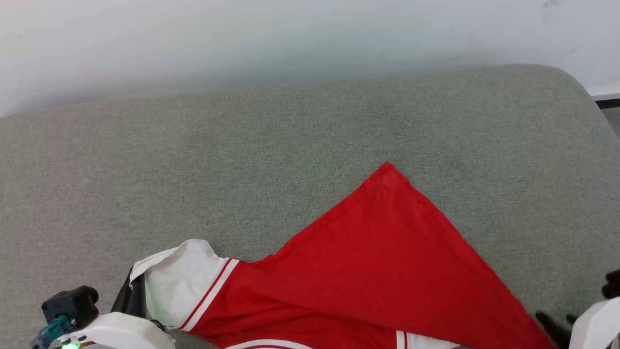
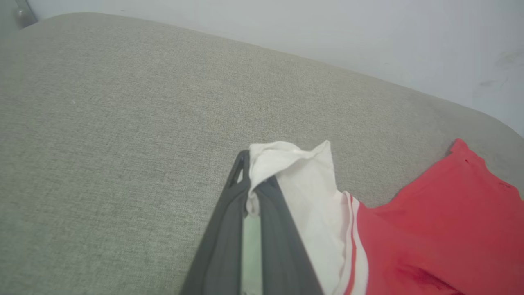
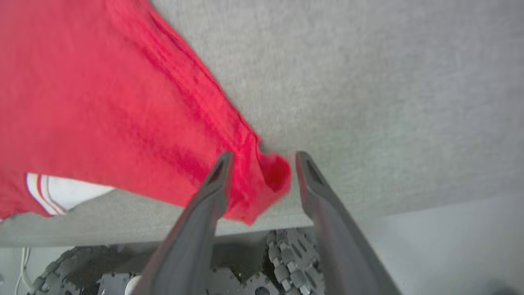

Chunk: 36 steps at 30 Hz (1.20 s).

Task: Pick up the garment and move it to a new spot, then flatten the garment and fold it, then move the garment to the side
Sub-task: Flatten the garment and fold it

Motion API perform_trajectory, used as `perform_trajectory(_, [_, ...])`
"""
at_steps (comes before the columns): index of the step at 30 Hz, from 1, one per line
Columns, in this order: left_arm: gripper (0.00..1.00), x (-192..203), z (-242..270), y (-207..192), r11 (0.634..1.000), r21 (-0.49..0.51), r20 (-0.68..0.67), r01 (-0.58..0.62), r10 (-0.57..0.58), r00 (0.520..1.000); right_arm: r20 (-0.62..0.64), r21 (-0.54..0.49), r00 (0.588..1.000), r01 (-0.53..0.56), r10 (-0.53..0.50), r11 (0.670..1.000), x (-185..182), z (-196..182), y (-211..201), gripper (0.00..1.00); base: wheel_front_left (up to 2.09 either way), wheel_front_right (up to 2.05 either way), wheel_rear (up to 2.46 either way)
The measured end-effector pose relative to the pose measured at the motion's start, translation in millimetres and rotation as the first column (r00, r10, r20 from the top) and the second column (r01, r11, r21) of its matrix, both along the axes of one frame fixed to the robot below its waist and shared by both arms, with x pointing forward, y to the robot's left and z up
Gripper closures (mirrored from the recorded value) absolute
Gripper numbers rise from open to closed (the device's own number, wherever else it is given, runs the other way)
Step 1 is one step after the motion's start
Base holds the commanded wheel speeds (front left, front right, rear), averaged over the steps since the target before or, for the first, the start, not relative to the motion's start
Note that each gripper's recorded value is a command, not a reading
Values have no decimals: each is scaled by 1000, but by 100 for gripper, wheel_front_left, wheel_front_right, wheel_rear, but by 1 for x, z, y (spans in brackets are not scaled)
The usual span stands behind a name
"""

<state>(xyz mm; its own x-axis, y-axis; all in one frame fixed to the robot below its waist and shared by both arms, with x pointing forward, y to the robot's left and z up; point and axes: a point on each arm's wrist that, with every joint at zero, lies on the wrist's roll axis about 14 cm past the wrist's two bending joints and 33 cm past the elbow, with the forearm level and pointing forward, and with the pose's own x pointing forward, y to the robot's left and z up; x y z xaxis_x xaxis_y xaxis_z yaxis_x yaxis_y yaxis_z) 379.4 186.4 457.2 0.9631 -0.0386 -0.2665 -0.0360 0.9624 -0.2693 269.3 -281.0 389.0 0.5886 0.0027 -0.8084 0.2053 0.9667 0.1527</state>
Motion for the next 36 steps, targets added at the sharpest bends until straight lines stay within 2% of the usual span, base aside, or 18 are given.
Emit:
perform_trajectory(1, [100,0,0,0,1000,0,0,0,0,1000,0,0,1000,0,0,1000,0,0,0,0,0,0,0])
perform_trajectory(3, [100,1,1,-1,1000,2,1,5,-5,1000,155,-34,988,25,-19,999,26,21,-10,0,0,0,0])
perform_trajectory(5, [100,2,3,-2,1000,3,2,11,-11,1000,323,-64,945,63,-39,996,53,47,-20,0,0,0,0])
perform_trajectory(8, [100,6,9,-5,1000,5,25,19,-19,999,501,-67,863,108,-60,992,84,73,-26,0,0,0,0])
perform_trajectory(11, [100,10,15,-7,1000,8,42,23,-24,999,582,-49,811,103,-55,993,112,84,-20,0,0,0,0])
perform_trajectory(13, [100,13,19,-10,999,8,57,31,-31,998,593,-29,804,76,-44,997,130,85,-10,0,0,0,0])
perform_trajectory(14, [100,14,19,-11,999,10,59,34,-34,998,588,-24,808,57,-32,998,139,83,-5,0,0,0,0])
perform_trajectory(16, [100,17,23,-15,999,6,73,41,-41,997,537,-17,843,-1,10,1000,155,75,7,0,0,0,0])
perform_trajectory(20, [100,26,24,-17,999,3,94,42,-42,995,396,-31,906,-149,149,988,187,61,30,0,0,0,0])
perform_trajectory(25, [100,33,21,-18,999,-10,109,32,-31,994,200,-19,927,-321,318,947,215,45,62,0,0,0,0])
perform_trajectory(30, [100,41,14,-13,1000,-10,113,8,-7,994,53,-5,879,-475,474,880,230,18,102,0,0,0,0])
perform_trajectory(34, [100,43,1,-5,1000,-4,87,-19,20,996,-41,52,831,-553,555,831,230,-12,132,0,0,0,0])
perform_trajectory(36, [100,43,-7,0,999,0,70,-34,34,997,-77,72,816,-568,573,820,231,-22,138,0,0,0,0])
